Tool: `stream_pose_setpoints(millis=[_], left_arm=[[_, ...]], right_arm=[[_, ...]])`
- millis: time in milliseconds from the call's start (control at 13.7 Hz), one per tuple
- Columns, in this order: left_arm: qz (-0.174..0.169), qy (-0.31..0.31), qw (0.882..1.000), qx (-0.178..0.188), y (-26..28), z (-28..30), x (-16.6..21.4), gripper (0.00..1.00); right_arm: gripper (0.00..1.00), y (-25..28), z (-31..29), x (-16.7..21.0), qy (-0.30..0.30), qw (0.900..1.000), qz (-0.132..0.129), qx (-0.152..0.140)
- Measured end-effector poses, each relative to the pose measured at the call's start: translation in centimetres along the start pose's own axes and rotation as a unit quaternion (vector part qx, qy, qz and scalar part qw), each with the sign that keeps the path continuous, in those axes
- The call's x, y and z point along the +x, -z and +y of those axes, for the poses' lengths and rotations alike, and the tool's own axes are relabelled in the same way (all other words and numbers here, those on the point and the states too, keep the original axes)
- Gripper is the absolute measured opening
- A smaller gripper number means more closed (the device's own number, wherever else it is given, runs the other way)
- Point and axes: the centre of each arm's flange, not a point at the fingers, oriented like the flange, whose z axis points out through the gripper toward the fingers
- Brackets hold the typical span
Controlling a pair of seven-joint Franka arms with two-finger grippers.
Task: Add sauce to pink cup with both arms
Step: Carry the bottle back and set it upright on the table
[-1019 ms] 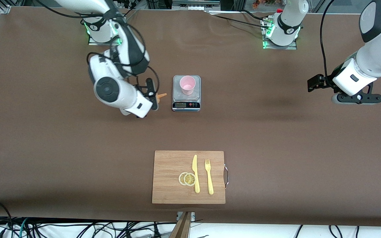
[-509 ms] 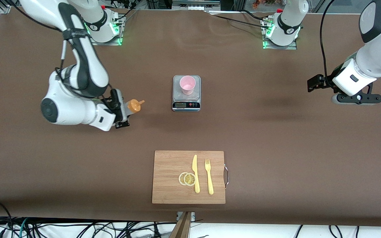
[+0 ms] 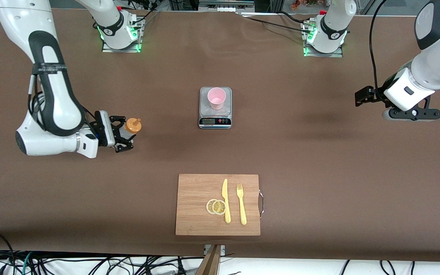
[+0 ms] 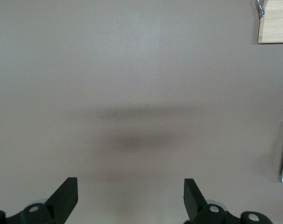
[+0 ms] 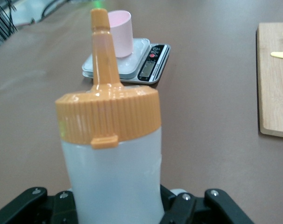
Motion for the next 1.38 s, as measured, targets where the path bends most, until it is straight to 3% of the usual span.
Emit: stream_pose_setpoints(millis=[291, 655, 1383], left_arm=[[0.0, 0.0, 1.0, 0.0, 0.0, 0.0, 0.0, 1.0], [-0.002, 0.0, 1.0, 0.0, -0.2, 0.0, 0.1, 1.0], [-0.004, 0.0, 1.0, 0.0, -0.4, 0.0, 0.2, 1.0]], right_arm=[[0.28, 1.2, -2.6, -6.9, 0.008, 0.995, 0.095, -0.007], [0.28, 0.9, -5.5, -13.0, 0.01, 0.983, 0.181, -0.011], [0.28, -0.9, -9.7, -19.9, 0.009, 0.96, 0.278, -0.02]])
